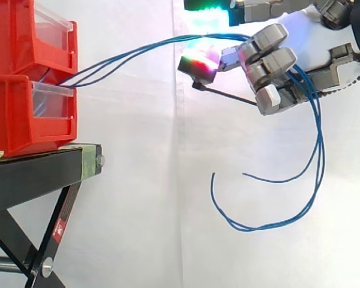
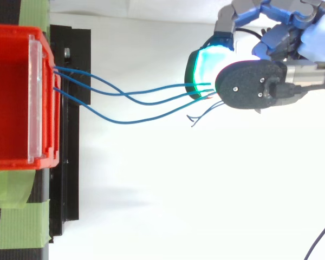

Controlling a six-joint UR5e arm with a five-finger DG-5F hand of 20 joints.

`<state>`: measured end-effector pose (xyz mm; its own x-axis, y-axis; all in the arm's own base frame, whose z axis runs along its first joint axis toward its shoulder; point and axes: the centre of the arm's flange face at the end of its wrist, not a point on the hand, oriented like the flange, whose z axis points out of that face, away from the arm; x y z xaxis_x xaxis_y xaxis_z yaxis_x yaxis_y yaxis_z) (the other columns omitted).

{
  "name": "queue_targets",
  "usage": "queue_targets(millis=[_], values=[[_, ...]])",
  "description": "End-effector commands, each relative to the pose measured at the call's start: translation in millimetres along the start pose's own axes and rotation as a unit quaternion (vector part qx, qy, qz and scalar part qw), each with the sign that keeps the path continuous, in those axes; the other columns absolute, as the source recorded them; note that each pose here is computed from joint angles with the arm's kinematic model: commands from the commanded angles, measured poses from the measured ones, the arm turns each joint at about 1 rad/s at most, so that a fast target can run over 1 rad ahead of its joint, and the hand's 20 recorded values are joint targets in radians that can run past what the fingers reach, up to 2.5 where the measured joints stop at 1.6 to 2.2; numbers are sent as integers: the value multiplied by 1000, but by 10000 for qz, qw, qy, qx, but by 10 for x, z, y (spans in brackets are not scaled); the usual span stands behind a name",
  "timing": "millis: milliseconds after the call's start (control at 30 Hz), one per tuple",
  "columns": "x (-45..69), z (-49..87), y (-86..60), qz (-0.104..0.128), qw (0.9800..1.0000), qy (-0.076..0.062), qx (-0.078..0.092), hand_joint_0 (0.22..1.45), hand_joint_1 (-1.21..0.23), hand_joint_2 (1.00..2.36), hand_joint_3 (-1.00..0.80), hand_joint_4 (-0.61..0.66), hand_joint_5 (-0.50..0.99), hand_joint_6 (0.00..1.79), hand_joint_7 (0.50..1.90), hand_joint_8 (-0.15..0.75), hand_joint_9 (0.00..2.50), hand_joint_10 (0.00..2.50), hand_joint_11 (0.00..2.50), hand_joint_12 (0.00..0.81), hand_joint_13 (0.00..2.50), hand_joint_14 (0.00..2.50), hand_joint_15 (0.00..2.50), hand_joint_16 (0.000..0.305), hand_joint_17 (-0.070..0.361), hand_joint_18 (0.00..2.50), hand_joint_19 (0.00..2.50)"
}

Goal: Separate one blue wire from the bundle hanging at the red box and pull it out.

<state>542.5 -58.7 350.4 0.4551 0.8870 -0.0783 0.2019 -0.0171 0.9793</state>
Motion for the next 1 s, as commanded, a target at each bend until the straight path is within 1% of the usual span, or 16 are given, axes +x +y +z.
queue_targets(millis=[0, 100, 167, 267, 367, 467, 700, 733, 900, 967], values=[[-1, -1, -1, 0, 10000, 0, 0, 638, -790, 1019, -242, 44, -163, 930, 1001, 304, 1218, 949, 1596, 400, 1214, 869, 1634, 50, 113, 1230, 989], [-1, -1, -1, 0, 10000, 0, 0, 652, -817, 1018, -261, 52, -178, 942, 944, 308, 1163, 1017, 1545, 411, 1191, 866, 1646, 50, 114, 1207, 975], [1, 1, 6, 5, 10000, 1, -5, 659, -865, 1015, -308, 131, -190, 944, 917, 307, 1111, 1039, 1529, 416, 1170, 889, 1644, 51, 115, 1193, 977], [1, 1, 6, 5, 10000, 1, -5, 646, -892, 1014, -334, 155, -195, 943, 909, 307, 1078, 1065, 1513, 420, 1159, 893, 1635, 51, 115, 1172, 972], [4, 4, -1, 0, 10000, 0, 0, 601, -870, 1004, -448, 175, -199, 940, 911, 314, 1066, 1085, 1497, 416, 1150, 905, 1625, 51, 116, 1165, 980], [3, 2, 13, 10, 10000, 1, -11, 572, -851, 1000, -500, 180, -201, 940, 900, 319, 1050, 1105, 1470, 422, 1136, 943, 1597, 53, 119, 1164, 977], [3, 2, 13, 10, 10000, 1, -11, 542, -827, 1000, -500, 190, -204, 938, 889, 336, 1040, 1156, 1438, 433, 1122, 989, 1551, 54, 121, 1161, 982], [1, 1, 6, 5, 10000, 1, -5, 543, -825, 1000, -500, 194, -204, 939, 879, 328, 1039, 1154, 1424, 433, 1121, 992, 1549, 54, 122, 1159, 981], [3, 2, 13, 10, 10000, 1, -11, 600, -846, 1008, -409, 182, -203, 939, 882, 317, 1047, 1116, 1449, 415, 1119, 952, 1564, 52, 116, 1144, 986], [3, 2, 13, 10, 10000, 1, -11, 628, -831, 1013, -341, 169, -199, 941, 894, 314, 1071, 1114, 1446, 415, 1138, 947, 1573, 51, 116, 1160, 984]])
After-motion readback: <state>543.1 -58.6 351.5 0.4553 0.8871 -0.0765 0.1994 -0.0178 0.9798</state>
